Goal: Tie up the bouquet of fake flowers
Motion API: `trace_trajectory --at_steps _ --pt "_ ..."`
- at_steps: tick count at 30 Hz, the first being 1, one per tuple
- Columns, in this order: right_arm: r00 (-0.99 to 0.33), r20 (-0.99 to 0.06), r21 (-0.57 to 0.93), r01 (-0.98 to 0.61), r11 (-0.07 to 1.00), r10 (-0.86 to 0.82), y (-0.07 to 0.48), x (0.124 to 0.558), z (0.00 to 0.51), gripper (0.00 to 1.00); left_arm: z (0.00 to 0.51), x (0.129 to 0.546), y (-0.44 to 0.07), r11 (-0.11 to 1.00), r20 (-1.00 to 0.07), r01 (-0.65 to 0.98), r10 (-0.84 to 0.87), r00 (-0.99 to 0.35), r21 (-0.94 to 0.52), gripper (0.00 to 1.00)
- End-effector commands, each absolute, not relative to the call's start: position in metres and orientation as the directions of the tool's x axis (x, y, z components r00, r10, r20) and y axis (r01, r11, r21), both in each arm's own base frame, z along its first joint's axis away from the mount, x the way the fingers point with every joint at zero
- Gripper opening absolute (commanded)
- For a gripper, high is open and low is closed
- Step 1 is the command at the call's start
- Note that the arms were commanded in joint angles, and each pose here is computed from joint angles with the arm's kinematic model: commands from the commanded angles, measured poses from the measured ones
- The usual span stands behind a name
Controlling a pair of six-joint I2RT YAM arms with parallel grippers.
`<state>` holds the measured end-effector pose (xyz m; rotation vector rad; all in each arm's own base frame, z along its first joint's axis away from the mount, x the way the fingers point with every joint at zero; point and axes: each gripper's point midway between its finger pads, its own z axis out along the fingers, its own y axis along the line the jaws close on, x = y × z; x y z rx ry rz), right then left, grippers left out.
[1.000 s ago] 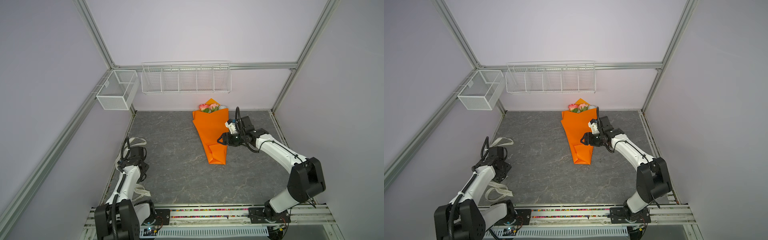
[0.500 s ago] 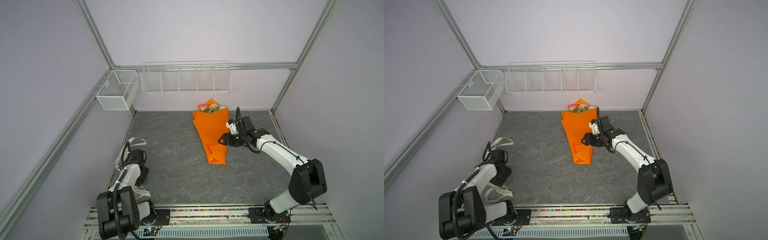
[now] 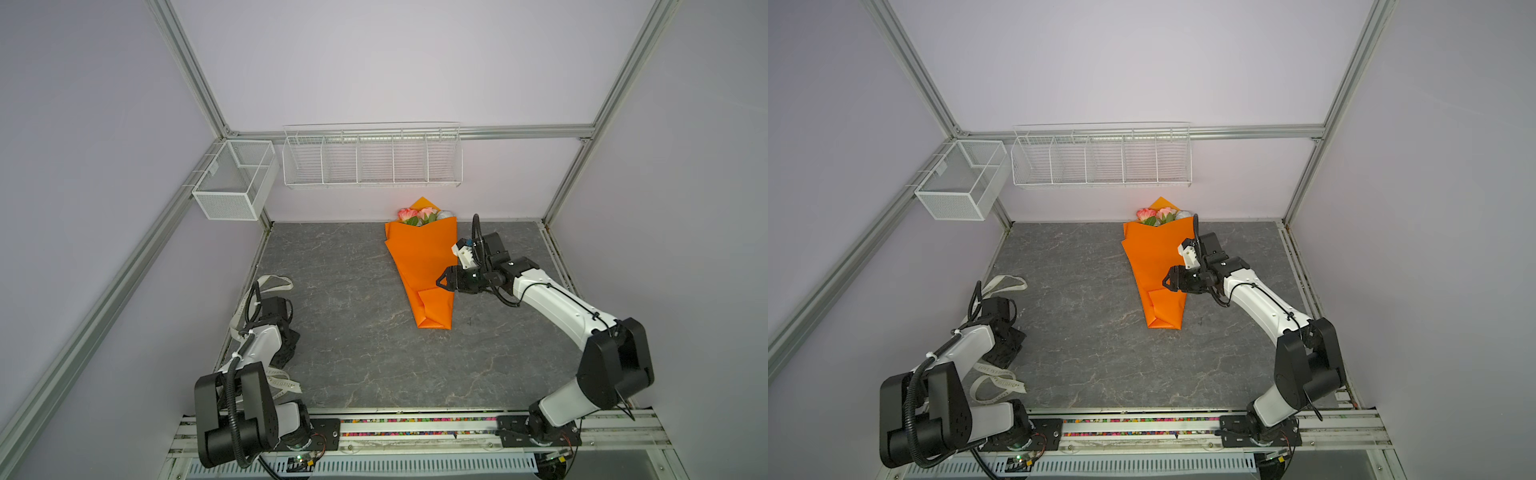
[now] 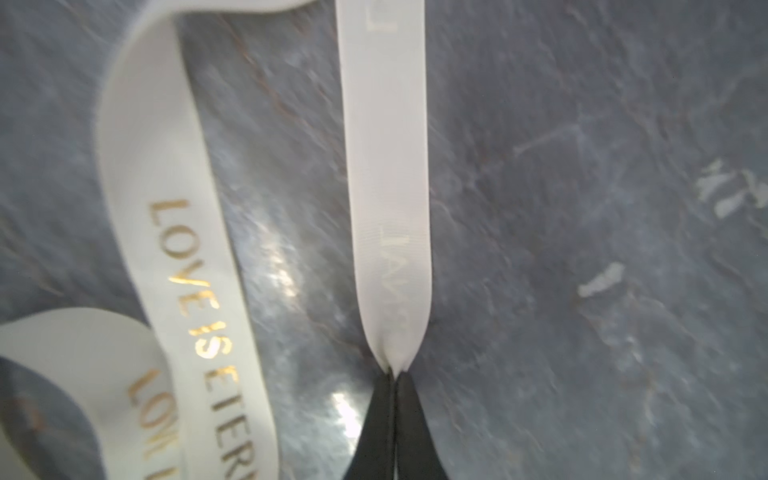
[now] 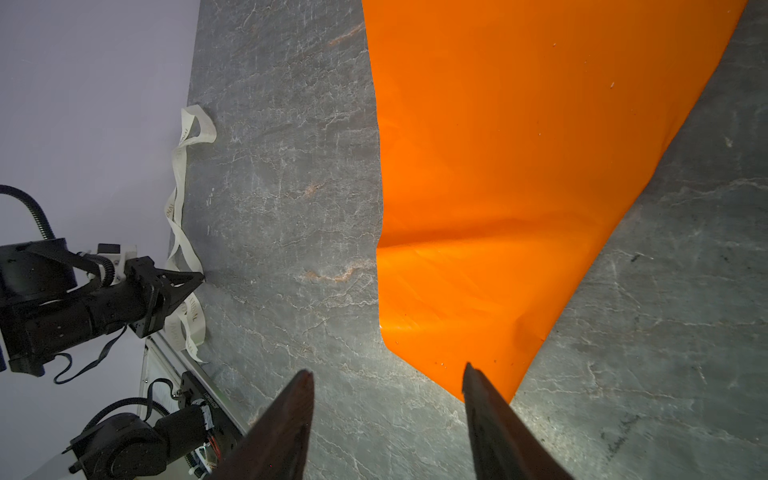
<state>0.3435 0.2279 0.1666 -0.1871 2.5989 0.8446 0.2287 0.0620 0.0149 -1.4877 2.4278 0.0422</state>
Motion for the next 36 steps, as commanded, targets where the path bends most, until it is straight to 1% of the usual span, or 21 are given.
trace_trajectory --at_steps 1,3,5,7,11,14,17,19,22,24,26,28,31,33,36 --pt "-0.904 -0.427 0.509 -0.25 0.823 -0.011 0.223 0.336 0.166 0.6 0.008 0.237 -0.001 0.56 -0.089 -0.792 -0.826 -0.556 -0.243 0.0" --pt "-0.9 -0.436 0.5 -0.247 0.83 -0.005 0.218 0.333 0.167 0.6 0.026 0.248 -0.027 0.617 -0.115 -0.737 -0.783 -0.612 -0.276 0.0" --pt "-0.898 -0.44 0.495 -0.245 0.834 -0.002 0.215 0.328 0.168 0.61 0.048 0.261 -0.063 0.672 -0.148 -0.659 -0.73 -0.668 -0.338 0.0" --pt "-0.898 -0.44 0.5 -0.236 0.833 0.01 0.211 0.322 0.167 0.61 0.068 0.268 -0.099 0.697 -0.166 -0.592 -0.693 -0.702 -0.404 0.0" --pt "-0.899 -0.434 0.534 -0.207 0.82 0.056 0.206 0.306 0.163 0.6 0.109 0.281 -0.194 0.751 -0.213 -0.335 -0.528 -0.822 -0.568 0.0" --pt "-0.895 -0.437 0.536 -0.174 0.826 0.095 0.197 0.297 0.158 0.6 0.129 0.271 -0.262 0.781 -0.23 -0.154 -0.357 -0.905 -0.606 0.0" --pt "-0.896 -0.431 0.528 -0.153 0.835 0.109 0.19 0.289 0.154 0.58 0.145 0.254 -0.318 0.779 -0.25 -0.003 -0.205 -0.946 -0.627 0.0" --pt "-0.902 -0.415 0.539 -0.138 0.831 0.119 0.189 0.285 0.153 0.57 0.155 0.244 -0.341 0.769 -0.267 0.063 -0.143 -0.953 -0.636 0.0" --pt "-0.91 -0.388 0.568 -0.111 0.816 0.146 0.189 0.282 0.153 0.57 0.17 0.229 -0.358 0.732 -0.293 0.13 -0.099 -0.951 -0.669 0.0" --pt "-0.92 -0.354 0.604 -0.09 0.792 0.166 0.191 0.283 0.153 0.58 0.177 0.219 -0.359 0.696 -0.308 0.164 -0.086 -0.948 -0.699 0.0" --pt "-0.933 -0.318 0.674 -0.099 0.732 0.167 0.202 0.286 0.159 0.6 0.18 0.209 -0.356 0.667 -0.318 0.187 -0.078 -0.945 -0.722 0.0" --pt "-0.952 -0.266 0.711 -0.089 0.698 0.149 0.214 0.288 0.162 0.65 0.182 0.2 -0.351 0.64 -0.323 0.206 -0.071 -0.944 -0.741 0.0" --pt "-0.968 -0.225 0.768 -0.104 0.632 0.114 0.239 0.287 0.169 0.66 0.187 0.191 -0.345 0.611 -0.328 0.227 -0.057 -0.943 -0.758 0.0" --pt "-0.975 -0.183 0.799 -0.073 0.597 0.126 0.253 0.286 0.169 0.7 0.189 0.187 -0.345 0.594 -0.333 0.241 -0.049 -0.941 -0.768 0.0" --pt "-0.983 -0.115 0.819 -0.013 0.574 0.142 0.271 0.283 0.164 0.71 0.192 0.183 -0.349 0.571 -0.335 0.262 -0.025 -0.942 -0.778 0.0"
